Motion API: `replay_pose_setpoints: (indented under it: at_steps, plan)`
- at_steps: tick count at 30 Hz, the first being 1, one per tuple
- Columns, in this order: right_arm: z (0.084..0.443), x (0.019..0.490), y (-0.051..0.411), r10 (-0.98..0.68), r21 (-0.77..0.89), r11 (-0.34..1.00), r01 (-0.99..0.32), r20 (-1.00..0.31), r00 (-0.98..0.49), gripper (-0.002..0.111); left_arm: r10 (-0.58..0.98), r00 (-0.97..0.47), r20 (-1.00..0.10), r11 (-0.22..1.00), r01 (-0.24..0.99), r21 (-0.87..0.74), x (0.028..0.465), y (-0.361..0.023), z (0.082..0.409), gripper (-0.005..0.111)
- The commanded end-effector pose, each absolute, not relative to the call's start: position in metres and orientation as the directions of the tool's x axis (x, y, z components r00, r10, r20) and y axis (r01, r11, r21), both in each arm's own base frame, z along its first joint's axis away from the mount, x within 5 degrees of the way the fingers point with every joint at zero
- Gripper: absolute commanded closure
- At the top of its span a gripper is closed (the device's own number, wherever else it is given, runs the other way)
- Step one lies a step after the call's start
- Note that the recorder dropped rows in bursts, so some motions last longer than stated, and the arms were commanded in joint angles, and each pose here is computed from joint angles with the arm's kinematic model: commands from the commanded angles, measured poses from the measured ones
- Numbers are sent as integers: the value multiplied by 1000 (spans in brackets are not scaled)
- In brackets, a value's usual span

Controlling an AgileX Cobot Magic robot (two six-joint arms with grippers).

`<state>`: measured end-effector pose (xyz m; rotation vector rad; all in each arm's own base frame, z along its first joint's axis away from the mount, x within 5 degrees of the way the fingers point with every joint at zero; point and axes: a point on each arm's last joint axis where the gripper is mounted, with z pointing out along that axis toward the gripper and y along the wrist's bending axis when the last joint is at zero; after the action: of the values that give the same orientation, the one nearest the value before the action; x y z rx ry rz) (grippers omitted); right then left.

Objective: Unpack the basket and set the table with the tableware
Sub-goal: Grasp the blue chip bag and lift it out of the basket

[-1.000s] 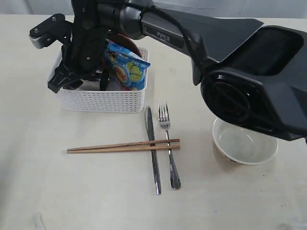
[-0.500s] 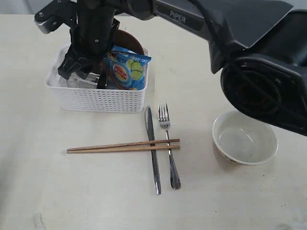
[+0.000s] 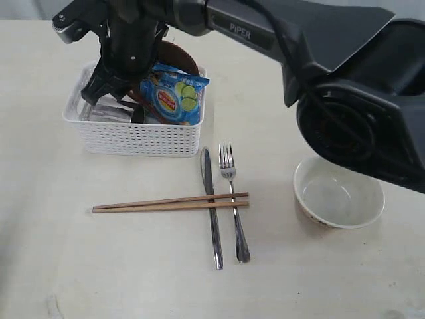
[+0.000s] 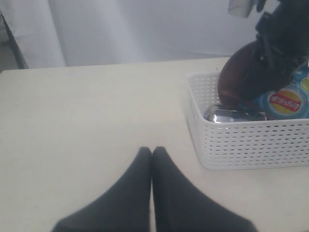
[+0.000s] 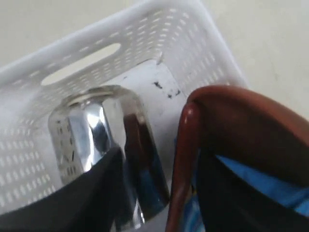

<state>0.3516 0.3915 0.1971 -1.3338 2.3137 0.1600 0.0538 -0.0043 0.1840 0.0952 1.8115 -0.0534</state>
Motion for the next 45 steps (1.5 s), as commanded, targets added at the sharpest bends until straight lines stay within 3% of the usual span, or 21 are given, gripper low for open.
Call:
replay_pose_setpoints:
  at_steps: [1, 9, 12, 15, 16, 20, 24, 28, 29, 41, 43, 45]
  plan:
    - [180, 361, 397, -735, -111, 579, -807, -498, -459, 62, 36, -227, -973, 995, 101, 13, 54, -5, 184, 107]
    - [164, 368, 395, -688, -125, 661, -740, -493, -532, 65, 36, -227, -973, 995, 101, 13, 54, -5, 184, 107]
    - [164, 367, 394, -696, -130, 655, -744, -487, -527, 81, 36, -227, -973, 995, 101, 13, 54, -5, 184, 107]
    - [163, 366, 393, -740, -152, 613, -776, -456, -495, 108, 36, -227, -973, 995, 101, 13, 54, -5, 184, 107]
    - [162, 365, 392, -743, -152, 612, -776, -447, -498, 109, 36, -227, -973, 995, 101, 13, 54, -5, 184, 107]
    - [180, 361, 387, -762, -159, 593, -789, -425, -488, 109, 36, -227, -973, 995, 101, 13, 54, -5, 184, 107]
    - [232, 349, 378, -767, -151, 571, -807, -450, -458, 104, 36, -227, -973, 995, 101, 13, 54, -5, 184, 107]
    - [252, 345, 357, -808, -198, 559, -805, -349, -475, 54, 36, -227, -973, 995, 101, 13, 54, -5, 184, 107]
    - [249, 346, 353, -819, -231, 556, -799, -314, -479, 50, 36, -227, -973, 995, 101, 13, 54, -5, 184, 107]
    - [204, 361, 360, -877, -318, 475, -820, -246, -412, 52, 36, -227, -973, 995, 101, 13, 54, -5, 184, 107]
    - [197, 364, 360, -877, -334, 478, -812, -236, -419, 55, 36, -227, -973, 995, 101, 13, 54, -5, 184, 107]
    - [194, 364, 360, -876, -336, 481, -810, -230, -425, 66, 36, -227, -973, 995, 101, 13, 54, -5, 184, 107]
